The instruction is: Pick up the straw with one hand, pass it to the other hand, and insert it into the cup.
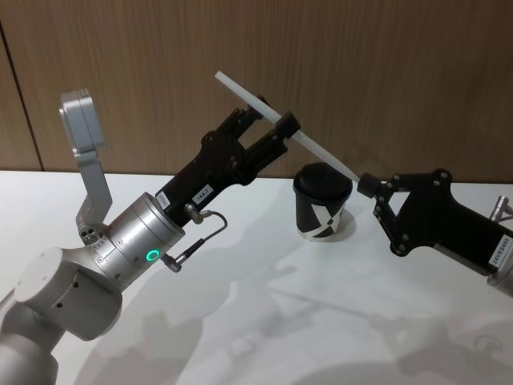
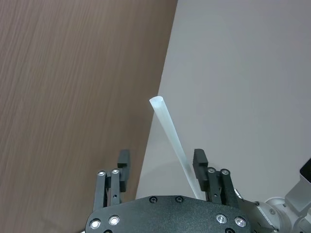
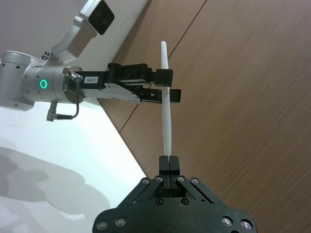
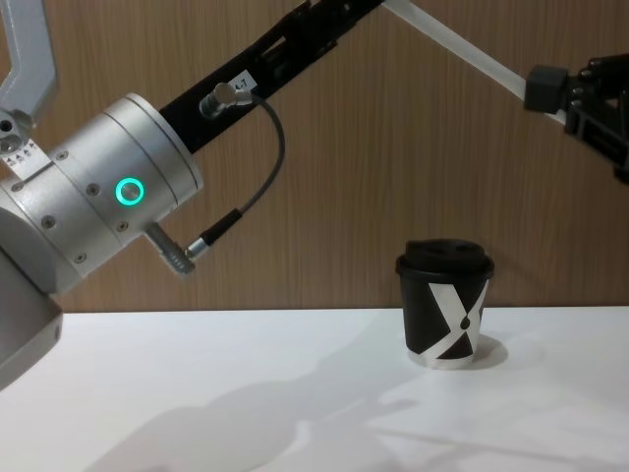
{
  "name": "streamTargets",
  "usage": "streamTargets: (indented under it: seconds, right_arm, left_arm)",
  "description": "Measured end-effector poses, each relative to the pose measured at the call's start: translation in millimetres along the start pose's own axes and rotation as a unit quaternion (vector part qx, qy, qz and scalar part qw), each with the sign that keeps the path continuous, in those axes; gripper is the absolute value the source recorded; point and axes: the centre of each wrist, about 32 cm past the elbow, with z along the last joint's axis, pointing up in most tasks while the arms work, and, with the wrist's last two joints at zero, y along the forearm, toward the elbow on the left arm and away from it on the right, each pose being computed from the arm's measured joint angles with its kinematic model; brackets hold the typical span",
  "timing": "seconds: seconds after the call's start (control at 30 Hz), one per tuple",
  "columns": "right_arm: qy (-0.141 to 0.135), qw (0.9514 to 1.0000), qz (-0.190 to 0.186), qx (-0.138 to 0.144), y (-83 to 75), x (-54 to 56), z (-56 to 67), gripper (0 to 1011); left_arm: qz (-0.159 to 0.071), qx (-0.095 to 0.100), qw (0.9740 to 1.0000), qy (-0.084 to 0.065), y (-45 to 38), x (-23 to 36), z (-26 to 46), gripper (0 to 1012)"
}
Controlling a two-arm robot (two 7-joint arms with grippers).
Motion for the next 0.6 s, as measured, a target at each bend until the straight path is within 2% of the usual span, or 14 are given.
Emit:
streamTargets:
  seconds: [0.1,0.13,0.23,0.3,0.33,0.43,0.6]
  right_arm:
    - [0.0,1.0,0.0,0.0,0.0,0.0,0.0,6]
    - [0.0,1.0,0.0,0.0,0.0,0.0,0.0,6]
    - [0.0,1.0,0.0,0.0,0.0,0.0,0.0,6]
    - [0.0,1.0,0.0,0.0,0.0,0.0,0.0,6]
    - [0.0,1.0,0.0,0.0,0.0,0.0,0.0,6]
    - [0.0,1.0,0.0,0.0,0.0,0.0,0.0,6]
    - [0.0,1.0,0.0,0.0,0.0,0.0,0.0,6]
  left_arm:
    - [0.0,0.0,1.0,0.0,-0.2,0.2,0.0,760]
    - [0.0,-0.001,1.0,0.001,-0.3,0.2,-0.1,760]
    - [0.0,-0.001,1.0,0.001,-0.5,0.2,-0.2,627]
    - [0.0,-0.001,1.0,0.001,-0.5,0.2,-0.3,607]
    - [0.0,-0.001,1.0,0.001,-0.6,0.2,-0.4,532]
    - [0.0,-0.002,1.0,0.001,-0.7,0.2,-0.5,472]
    - [0.0,-0.002,1.0,0.001,-0.8,0.3,-0.5,278]
